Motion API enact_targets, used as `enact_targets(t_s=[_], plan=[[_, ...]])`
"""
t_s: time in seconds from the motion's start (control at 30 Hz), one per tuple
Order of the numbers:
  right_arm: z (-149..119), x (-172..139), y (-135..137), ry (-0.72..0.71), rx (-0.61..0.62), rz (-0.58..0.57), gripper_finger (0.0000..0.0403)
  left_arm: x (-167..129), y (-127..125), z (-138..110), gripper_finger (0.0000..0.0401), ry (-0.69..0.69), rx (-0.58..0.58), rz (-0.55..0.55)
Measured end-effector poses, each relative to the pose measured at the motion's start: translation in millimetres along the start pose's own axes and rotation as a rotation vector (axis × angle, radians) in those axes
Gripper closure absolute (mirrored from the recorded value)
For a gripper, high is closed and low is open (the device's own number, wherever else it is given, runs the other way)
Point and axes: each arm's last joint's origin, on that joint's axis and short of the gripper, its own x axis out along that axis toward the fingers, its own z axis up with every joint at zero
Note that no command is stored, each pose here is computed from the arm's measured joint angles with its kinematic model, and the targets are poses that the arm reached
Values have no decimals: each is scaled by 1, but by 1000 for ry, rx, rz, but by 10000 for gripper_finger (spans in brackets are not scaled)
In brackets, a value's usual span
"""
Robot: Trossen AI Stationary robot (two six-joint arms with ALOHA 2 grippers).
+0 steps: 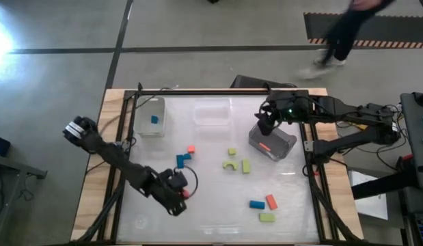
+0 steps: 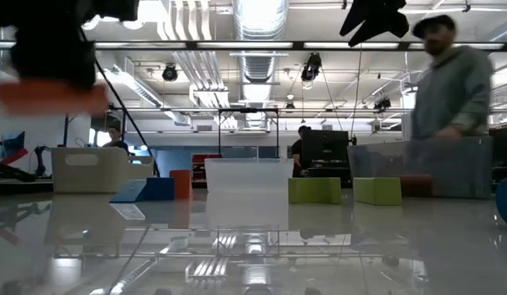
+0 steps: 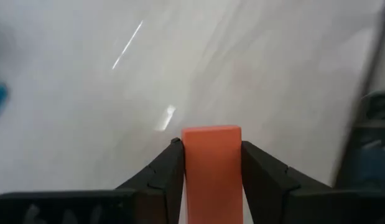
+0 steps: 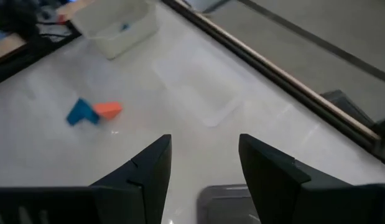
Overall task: Sort & place blocks by color
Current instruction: Put the orange block into the black bin
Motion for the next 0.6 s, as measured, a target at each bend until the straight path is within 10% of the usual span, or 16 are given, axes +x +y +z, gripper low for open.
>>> enact_targets(t_s=[0.3, 0.6], plan=[[-9, 4, 43, -63, -164, 406, 226, -71, 26, 76, 289, -375, 32, -191], [2, 24, 72, -415, -125, 706, 226, -125, 55, 143, 289, -907, 128, -257]])
